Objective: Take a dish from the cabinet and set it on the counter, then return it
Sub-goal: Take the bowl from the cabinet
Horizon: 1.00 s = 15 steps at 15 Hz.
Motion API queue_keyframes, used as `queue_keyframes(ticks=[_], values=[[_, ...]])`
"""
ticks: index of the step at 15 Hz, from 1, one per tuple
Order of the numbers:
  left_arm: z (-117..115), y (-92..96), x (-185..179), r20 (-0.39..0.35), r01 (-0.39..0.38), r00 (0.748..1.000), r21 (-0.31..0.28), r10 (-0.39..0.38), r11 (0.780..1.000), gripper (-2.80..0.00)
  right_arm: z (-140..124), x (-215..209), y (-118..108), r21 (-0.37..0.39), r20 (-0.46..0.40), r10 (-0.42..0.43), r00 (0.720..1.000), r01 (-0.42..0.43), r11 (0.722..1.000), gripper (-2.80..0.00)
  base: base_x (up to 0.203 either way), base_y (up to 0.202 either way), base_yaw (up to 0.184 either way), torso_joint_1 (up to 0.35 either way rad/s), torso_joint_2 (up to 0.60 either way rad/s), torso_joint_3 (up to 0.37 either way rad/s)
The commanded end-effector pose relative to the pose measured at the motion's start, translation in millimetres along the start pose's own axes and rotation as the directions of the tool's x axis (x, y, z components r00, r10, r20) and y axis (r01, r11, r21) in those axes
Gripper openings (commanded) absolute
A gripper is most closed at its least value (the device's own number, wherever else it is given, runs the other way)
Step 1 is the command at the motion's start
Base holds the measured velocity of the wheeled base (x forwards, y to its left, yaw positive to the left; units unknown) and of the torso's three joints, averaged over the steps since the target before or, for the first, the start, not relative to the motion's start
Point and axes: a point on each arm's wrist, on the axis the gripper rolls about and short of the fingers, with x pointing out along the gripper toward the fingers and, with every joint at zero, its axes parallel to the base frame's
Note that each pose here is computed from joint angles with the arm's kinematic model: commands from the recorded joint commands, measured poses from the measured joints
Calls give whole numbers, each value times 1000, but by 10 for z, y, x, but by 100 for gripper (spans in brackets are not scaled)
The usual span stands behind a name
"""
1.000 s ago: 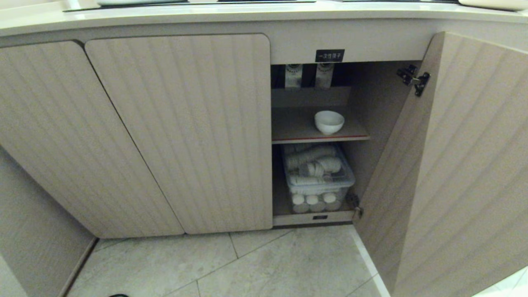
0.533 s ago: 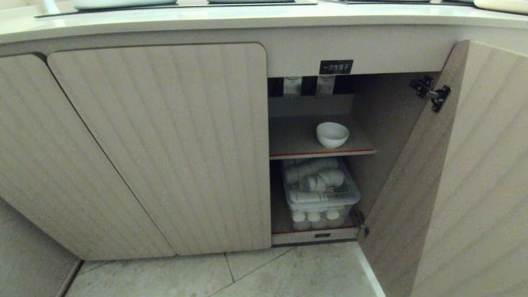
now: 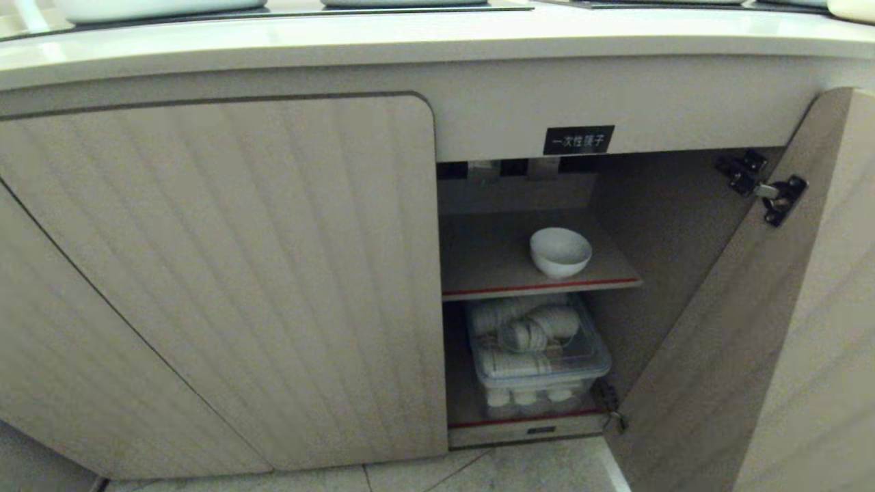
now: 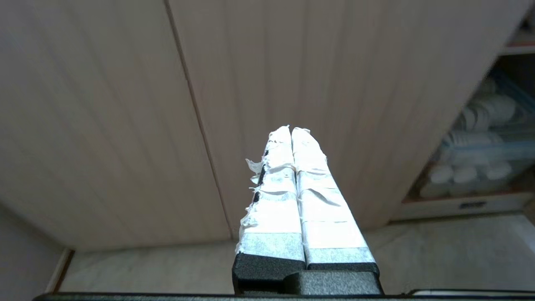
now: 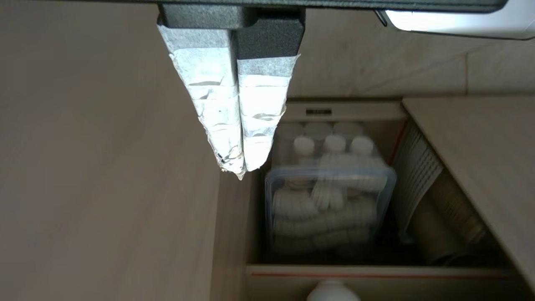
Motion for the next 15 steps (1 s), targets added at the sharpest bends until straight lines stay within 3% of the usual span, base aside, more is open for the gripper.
queue_keyframes(ticks=[1,5,15], values=[[2,0,-1,1,0,1000,0,0,1000,-280,4,-1,0,-1,2,1,1000,-1,1000,-280,187,0,-3,-1,7,12],[3,0,-1,1,0,1000,3,0,1000,-280,2,0,0,-1,1,1,1000,-1,1000,-280,167,0,-3,4,4,5],[3,0,-1,1,0,1000,3,0,1000,-280,0,0,0,-1,0,1,1000,-1,1000,-280,0,0,0,0,0,0]])
